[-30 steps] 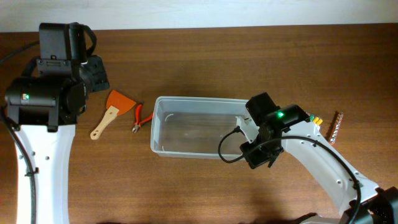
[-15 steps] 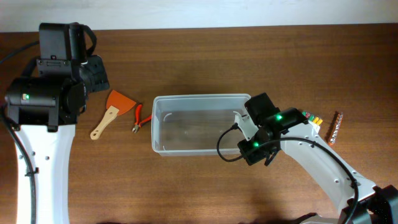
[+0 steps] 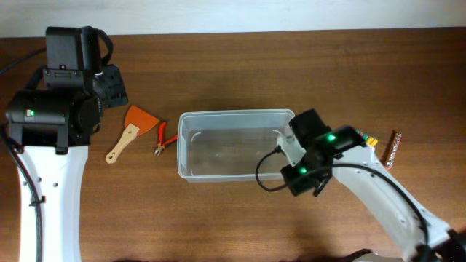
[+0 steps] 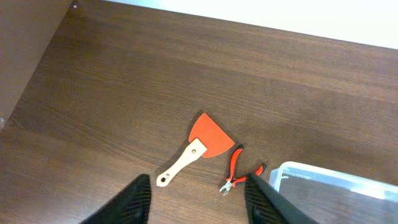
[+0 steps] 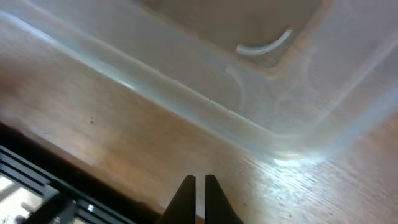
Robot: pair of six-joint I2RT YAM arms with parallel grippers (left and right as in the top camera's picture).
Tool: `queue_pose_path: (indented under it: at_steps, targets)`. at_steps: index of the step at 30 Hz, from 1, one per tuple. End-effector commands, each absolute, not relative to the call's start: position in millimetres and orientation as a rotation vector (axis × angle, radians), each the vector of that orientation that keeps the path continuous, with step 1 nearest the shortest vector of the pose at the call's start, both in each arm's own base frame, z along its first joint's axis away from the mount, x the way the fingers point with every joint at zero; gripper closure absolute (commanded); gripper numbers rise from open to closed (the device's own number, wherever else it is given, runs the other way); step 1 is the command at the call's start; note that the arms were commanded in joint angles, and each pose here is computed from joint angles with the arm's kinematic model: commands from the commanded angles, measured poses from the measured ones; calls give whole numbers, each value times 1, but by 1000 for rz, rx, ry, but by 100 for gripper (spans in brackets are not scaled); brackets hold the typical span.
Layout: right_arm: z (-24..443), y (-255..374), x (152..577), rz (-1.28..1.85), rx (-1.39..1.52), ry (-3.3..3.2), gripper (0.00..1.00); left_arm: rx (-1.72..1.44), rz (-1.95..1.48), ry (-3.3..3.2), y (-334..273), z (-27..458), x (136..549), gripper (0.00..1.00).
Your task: Pack container
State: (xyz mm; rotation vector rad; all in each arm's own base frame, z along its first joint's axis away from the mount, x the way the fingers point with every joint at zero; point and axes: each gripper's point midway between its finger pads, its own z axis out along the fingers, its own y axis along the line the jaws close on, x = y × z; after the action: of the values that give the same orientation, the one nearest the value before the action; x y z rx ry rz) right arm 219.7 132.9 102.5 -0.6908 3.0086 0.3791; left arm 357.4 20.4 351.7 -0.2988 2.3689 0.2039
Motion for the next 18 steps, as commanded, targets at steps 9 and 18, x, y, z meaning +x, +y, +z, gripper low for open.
queue_pose_path:
  at_steps: [9, 18]
  targets:
    - [264, 14, 287, 3, 209, 2611, 1, -305, 209, 2385, 24, 349, 355, 23]
    - [238, -76, 265, 97, 935, 2599, 1, -393, 224, 2370, 45, 350, 354, 22]
